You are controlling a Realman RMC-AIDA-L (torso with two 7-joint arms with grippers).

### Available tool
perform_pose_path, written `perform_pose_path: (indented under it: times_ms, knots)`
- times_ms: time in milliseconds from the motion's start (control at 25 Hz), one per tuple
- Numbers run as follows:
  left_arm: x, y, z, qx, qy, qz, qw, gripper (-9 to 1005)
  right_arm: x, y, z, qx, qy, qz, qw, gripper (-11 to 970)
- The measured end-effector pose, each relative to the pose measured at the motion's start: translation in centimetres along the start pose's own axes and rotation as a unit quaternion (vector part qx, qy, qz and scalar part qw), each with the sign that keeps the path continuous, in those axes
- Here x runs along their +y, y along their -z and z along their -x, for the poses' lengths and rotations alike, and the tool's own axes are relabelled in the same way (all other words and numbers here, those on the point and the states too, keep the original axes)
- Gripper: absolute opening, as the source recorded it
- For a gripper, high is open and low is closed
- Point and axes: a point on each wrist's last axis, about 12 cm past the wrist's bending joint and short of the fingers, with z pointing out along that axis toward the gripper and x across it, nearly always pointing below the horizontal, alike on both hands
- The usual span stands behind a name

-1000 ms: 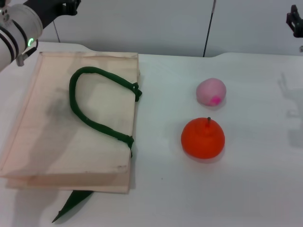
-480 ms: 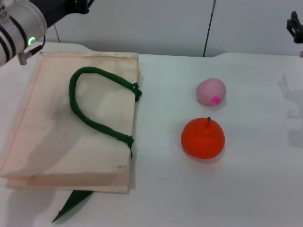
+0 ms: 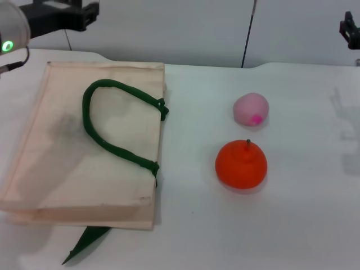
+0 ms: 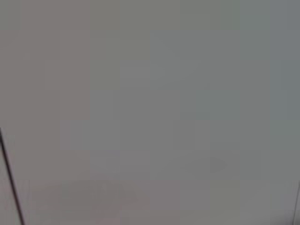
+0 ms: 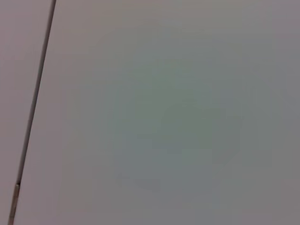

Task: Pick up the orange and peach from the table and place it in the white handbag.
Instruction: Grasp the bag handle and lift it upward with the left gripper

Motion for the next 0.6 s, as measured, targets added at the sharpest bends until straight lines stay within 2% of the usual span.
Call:
perform_pose_path:
  times_ms: [200, 360, 600]
  knots:
    - [1.1, 0.6, 0.1, 0.073, 0.029, 0.011, 0.997, 352, 0.2, -0.1, 0.1, -0.001, 0.001, 0.003, 1.000, 789]
    - [1.2, 0.8, 0.7, 0.124, 0.055, 0.010, 0.991, 351, 0.3, -0.1, 0.1, -0.001, 0.001, 0.004, 1.000, 789]
    - [0.9, 0.5, 1.7, 0.205, 0.030, 0.018, 0.978, 349, 0.4, -0.1, 0.2, -0.002, 0.002, 0.005, 1.000, 790]
